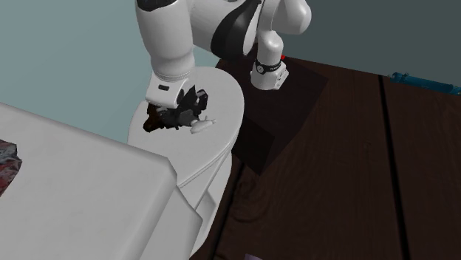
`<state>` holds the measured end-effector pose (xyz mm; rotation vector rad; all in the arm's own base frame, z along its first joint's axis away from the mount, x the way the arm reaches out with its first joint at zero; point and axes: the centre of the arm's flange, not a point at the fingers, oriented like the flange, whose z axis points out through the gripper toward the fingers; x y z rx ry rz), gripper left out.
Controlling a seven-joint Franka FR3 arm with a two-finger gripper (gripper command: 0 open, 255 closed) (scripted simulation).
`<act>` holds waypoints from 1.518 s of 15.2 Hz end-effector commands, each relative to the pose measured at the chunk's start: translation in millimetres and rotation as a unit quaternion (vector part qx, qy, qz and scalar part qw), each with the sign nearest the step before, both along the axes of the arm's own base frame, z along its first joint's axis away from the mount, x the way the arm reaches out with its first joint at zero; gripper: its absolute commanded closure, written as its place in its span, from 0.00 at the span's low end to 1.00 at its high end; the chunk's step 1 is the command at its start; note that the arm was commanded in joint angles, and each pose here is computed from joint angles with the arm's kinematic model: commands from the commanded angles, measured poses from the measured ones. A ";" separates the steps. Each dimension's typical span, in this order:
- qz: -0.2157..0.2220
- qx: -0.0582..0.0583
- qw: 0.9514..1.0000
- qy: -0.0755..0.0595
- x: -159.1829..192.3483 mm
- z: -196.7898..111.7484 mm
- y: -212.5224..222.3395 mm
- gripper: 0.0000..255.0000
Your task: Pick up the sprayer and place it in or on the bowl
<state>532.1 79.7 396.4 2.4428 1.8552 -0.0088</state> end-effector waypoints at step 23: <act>0.001 0.000 1.000 0.000 -7.2 -55.6 -164.7 1.00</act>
